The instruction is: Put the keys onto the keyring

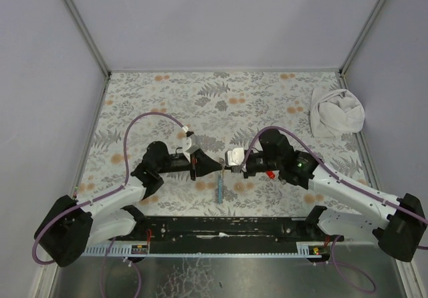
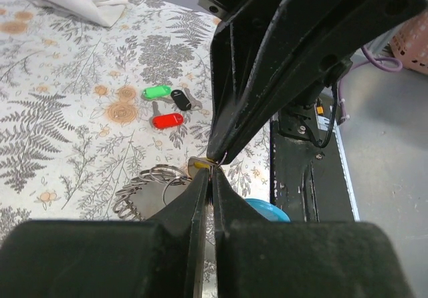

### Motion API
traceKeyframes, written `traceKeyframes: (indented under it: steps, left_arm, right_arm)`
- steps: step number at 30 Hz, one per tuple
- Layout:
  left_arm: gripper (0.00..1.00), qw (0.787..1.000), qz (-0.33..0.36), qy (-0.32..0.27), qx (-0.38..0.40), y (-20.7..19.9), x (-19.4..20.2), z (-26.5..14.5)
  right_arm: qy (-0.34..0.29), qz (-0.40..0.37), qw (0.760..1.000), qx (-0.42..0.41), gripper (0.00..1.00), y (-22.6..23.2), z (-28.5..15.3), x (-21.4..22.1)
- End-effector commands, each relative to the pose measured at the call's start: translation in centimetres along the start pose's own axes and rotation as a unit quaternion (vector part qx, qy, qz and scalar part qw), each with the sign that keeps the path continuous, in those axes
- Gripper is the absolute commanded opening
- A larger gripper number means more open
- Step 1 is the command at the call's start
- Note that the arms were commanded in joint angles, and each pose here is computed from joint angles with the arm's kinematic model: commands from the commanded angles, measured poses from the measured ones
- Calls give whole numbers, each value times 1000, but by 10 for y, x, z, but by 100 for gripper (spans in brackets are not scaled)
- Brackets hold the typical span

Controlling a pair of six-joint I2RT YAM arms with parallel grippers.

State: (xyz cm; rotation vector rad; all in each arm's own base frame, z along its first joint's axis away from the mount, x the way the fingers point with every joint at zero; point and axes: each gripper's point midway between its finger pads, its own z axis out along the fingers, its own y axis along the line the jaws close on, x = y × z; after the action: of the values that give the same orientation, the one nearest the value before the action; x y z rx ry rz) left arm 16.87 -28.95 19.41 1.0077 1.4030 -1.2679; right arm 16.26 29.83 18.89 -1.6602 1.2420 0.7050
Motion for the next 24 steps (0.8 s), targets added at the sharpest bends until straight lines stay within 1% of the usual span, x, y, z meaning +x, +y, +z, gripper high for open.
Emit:
traceKeyframes:
  steps: [1,6,11,20,24]
  left_arm:
    - [0,995,-25,-64,-77,25,-25,-3]
    - [0,982,-76,-127,-119,34,-39,-8]
    - [0,971,-101,-182,-121,27,-44,-9]
    - [0,950,-126,-245,-148,25,-48,-8]
    - [0,941,-136,-267,-156,26,-51,-11]
  right_arm:
    - [17,33,999,-9,0,9,3,16]
    - [-7,35,999,4,0,7,10,17]
    - [-34,36,999,10,0,5,17,13]
    - [-91,42,995,-1,0,8,24,-5]
    - [-102,48,993,-17,0,11,28,-8]
